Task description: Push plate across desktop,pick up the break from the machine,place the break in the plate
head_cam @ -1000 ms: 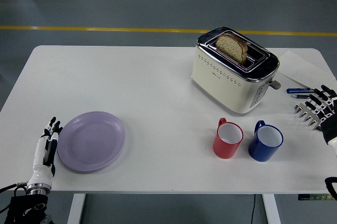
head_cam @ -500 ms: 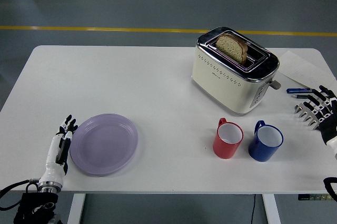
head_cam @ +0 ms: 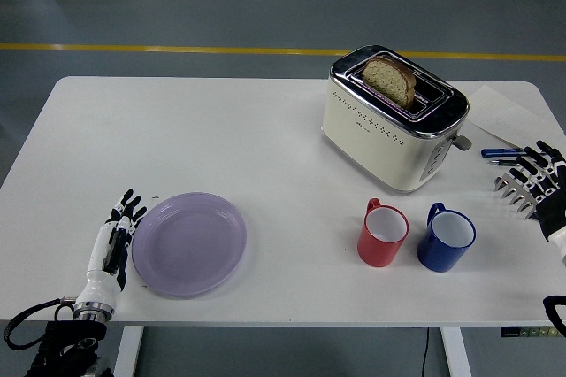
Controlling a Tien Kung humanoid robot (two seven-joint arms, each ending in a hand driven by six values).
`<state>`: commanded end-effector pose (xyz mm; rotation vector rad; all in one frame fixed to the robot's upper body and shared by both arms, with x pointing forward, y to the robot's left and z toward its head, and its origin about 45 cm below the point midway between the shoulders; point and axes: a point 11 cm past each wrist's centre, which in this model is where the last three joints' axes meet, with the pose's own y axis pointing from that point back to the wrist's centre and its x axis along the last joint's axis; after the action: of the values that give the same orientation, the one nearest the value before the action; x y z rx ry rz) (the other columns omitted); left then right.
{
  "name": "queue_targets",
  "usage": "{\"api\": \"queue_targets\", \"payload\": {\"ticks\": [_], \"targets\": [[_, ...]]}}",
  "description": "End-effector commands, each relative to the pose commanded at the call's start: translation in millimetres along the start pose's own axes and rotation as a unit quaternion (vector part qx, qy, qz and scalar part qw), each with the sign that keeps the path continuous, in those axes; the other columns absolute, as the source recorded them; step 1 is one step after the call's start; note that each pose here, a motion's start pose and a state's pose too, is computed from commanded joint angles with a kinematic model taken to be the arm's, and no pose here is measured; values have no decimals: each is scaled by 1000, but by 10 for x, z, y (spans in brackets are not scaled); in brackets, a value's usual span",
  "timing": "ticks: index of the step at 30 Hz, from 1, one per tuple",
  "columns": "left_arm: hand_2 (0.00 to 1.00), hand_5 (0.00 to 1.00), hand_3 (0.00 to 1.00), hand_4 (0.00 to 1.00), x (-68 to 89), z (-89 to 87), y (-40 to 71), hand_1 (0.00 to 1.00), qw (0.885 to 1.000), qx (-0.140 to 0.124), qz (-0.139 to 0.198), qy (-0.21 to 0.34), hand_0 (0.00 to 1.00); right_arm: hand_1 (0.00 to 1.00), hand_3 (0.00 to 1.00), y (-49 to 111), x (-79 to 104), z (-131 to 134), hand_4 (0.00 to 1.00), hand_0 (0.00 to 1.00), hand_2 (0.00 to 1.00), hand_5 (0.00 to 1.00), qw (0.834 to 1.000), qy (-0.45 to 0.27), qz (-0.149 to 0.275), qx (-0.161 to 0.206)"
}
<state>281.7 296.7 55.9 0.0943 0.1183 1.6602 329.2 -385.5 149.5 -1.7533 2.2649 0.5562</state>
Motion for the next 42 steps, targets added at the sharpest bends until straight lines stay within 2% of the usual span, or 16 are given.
{"api": "queue_targets", "payload": {"ticks": [15, 42], "targets": [[960, 998, 971, 490, -89, 3, -3, 859, 999, 9, -17, 37, 835, 670, 646, -5, -5, -6, 511, 695, 667, 513, 1000, -1, 0, 1], [951, 998, 948, 493, -233, -12, 10, 846, 993, 26, -22, 117, 813, 667, 646, -11, -16, -6, 509, 692, 665, 513, 1000, -1, -2, 1]]}}
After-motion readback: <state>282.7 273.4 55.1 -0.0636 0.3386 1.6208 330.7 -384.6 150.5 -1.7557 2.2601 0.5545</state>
